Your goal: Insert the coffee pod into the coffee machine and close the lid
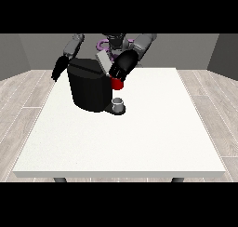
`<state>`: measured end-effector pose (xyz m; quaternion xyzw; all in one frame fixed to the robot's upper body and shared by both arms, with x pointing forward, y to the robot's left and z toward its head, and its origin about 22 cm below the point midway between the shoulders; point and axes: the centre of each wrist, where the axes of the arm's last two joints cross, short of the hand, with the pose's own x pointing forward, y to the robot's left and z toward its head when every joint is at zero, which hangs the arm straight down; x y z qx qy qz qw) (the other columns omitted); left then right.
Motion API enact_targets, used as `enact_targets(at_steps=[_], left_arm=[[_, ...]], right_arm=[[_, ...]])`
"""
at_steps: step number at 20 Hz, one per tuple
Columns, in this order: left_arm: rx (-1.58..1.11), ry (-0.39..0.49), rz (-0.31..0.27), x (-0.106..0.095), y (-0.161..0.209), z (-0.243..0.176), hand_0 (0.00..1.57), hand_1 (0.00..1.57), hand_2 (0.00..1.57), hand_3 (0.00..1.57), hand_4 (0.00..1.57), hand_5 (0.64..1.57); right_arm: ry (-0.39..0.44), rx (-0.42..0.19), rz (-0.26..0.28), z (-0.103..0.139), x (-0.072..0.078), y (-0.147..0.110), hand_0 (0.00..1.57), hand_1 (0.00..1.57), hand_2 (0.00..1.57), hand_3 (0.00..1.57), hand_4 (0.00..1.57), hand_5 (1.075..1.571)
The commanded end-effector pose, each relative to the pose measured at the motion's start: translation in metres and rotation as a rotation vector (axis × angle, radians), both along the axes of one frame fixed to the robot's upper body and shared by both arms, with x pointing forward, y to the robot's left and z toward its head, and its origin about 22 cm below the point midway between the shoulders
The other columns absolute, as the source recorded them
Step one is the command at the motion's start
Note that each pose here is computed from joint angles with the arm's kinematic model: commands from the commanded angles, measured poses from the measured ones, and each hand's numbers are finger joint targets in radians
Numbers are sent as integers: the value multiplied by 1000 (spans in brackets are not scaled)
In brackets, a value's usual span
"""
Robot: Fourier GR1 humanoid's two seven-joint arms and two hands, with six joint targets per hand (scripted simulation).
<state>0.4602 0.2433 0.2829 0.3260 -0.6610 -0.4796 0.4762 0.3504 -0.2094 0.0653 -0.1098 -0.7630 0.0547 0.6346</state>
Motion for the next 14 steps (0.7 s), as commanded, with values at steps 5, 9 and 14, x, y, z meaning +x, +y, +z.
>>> enact_targets(at_steps=[5, 9, 14], left_arm=[[41, -25, -21, 1, -2, -5, 1115, 1115, 1136, 1016, 0, 1571], [-24, -54, 23, 2, 14, 2, 1138, 1138, 1136, 963, 0, 1571], [-32, -108, 5, -1, 13, 17, 1247, 1247, 1210, 954, 0, 1571]], right_arm=[[-11, 12, -45, -6, 2, -3, 0, 0, 0, 0, 0, 1571], [10, 10, 18, 22, 1, 24, 0, 0, 0, 0, 0, 1571], [-18, -3, 4, -6, -7, 16, 0, 0, 0, 0, 0, 1571]])
